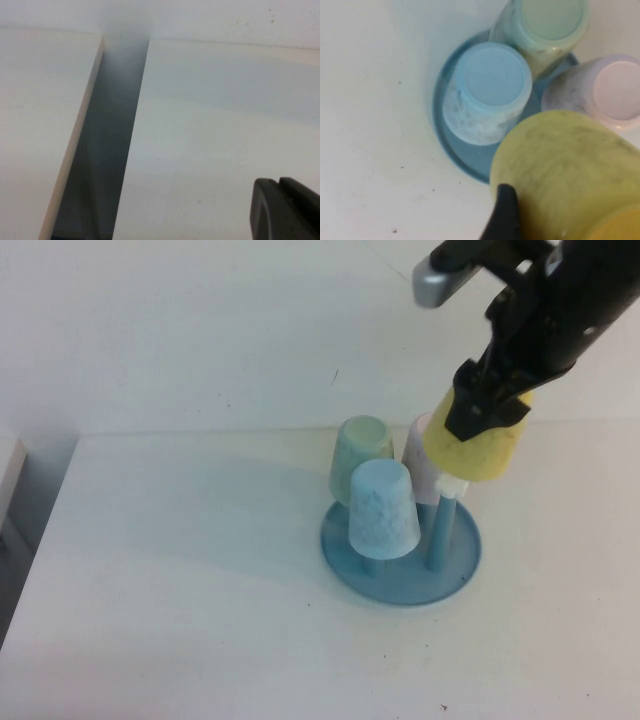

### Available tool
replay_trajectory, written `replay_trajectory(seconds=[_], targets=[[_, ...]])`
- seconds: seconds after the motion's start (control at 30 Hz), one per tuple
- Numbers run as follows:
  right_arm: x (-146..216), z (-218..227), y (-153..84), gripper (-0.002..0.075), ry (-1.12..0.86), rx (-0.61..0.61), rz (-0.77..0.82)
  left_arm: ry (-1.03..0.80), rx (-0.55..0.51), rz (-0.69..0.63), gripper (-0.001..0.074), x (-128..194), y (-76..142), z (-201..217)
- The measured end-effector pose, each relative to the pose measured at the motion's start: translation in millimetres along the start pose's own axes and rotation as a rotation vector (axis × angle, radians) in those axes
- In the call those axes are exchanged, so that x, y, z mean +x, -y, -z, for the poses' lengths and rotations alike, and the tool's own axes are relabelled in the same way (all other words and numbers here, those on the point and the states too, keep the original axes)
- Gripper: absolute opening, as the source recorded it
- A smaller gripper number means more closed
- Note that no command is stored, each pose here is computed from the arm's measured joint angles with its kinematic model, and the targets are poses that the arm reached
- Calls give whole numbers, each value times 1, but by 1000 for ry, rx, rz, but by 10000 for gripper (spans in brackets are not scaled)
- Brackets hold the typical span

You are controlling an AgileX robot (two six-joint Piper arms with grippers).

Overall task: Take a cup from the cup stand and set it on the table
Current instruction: Pick up the cup from the rack, then hand over the cup

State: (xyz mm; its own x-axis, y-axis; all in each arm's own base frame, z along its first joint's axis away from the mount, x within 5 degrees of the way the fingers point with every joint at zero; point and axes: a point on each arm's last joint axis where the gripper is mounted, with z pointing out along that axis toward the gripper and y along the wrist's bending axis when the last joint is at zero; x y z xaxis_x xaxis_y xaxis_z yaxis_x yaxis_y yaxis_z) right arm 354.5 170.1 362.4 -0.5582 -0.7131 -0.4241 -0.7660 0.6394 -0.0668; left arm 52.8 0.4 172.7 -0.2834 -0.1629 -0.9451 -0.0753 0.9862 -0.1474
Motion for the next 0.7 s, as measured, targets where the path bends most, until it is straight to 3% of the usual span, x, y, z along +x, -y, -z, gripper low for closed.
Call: replay_trajectory(seconds=[0.2, 0.3, 0.57, 0.7], targets=[[33, 63, -23, 585, 87, 8, -82, 0, 0, 0, -3, 0, 0, 0], [67, 67, -26, 585, 84, -93, -209, 0, 0, 0, -3, 0, 0, 0], [170, 7, -37, 585, 252, -535, -739, 2, 0, 0, -3, -1, 0, 0], [205, -28, -43, 585, 265, -656, -989, 2, 0, 0, -3, -1, 0, 0]])
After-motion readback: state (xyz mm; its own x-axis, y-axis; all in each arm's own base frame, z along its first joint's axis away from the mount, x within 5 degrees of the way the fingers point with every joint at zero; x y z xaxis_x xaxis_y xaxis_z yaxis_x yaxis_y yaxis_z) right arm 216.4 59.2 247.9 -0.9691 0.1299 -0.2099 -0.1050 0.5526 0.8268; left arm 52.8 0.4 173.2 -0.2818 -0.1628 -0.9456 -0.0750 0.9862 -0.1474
